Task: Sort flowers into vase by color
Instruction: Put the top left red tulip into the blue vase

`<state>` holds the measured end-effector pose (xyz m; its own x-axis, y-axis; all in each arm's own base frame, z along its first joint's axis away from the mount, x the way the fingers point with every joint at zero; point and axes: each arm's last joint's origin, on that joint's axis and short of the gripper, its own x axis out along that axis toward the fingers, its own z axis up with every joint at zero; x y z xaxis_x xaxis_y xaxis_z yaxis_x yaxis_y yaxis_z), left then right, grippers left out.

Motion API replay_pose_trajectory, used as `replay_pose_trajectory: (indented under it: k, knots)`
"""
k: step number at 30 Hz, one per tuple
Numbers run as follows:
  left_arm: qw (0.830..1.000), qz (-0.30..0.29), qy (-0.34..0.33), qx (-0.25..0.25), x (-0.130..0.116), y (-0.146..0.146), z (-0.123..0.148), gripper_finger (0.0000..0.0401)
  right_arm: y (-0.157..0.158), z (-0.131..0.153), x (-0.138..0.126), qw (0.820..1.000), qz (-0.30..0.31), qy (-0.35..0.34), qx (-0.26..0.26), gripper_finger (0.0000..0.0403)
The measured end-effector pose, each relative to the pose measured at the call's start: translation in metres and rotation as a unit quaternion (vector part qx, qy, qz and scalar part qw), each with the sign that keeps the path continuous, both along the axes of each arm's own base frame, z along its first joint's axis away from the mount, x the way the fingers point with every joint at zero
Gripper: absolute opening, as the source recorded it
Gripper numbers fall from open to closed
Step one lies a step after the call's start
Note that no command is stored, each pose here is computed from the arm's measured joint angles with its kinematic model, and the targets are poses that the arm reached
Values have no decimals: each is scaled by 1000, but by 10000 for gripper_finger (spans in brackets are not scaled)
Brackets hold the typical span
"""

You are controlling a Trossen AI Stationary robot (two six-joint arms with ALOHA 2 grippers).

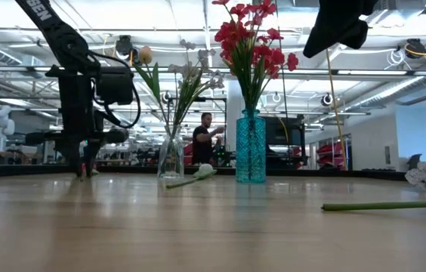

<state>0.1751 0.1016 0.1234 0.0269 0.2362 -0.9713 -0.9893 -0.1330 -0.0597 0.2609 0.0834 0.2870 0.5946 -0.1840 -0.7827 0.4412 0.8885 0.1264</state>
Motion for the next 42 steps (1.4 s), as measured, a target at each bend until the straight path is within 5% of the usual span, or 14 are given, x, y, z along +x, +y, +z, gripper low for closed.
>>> replay_pose_trajectory:
  k: [5, 14, 24, 36, 42]
  knots:
    - [999, -38, 14, -11, 0, -7, 1, 14, 0, 0, 1, 1000, -2, -4, 3, 4]
    - [978, -161, 9, -133, -16, -29, 26, 5, 0, 0, 0, 999, -32, -8, 25, 4]
    - [960, -255, -100, -55, -40, -69, 79, 1, 0, 0, 1, 991, -102, -29, 80, 4]
    - [925, -251, -279, 51, -90, -89, 119, 0, -1, 4, 7, 985, -119, -65, 102, 4]
    - [874, -253, -390, 143, -107, -89, 139, 0, -5, 7, 12, 982, -126, -88, 110, 4]
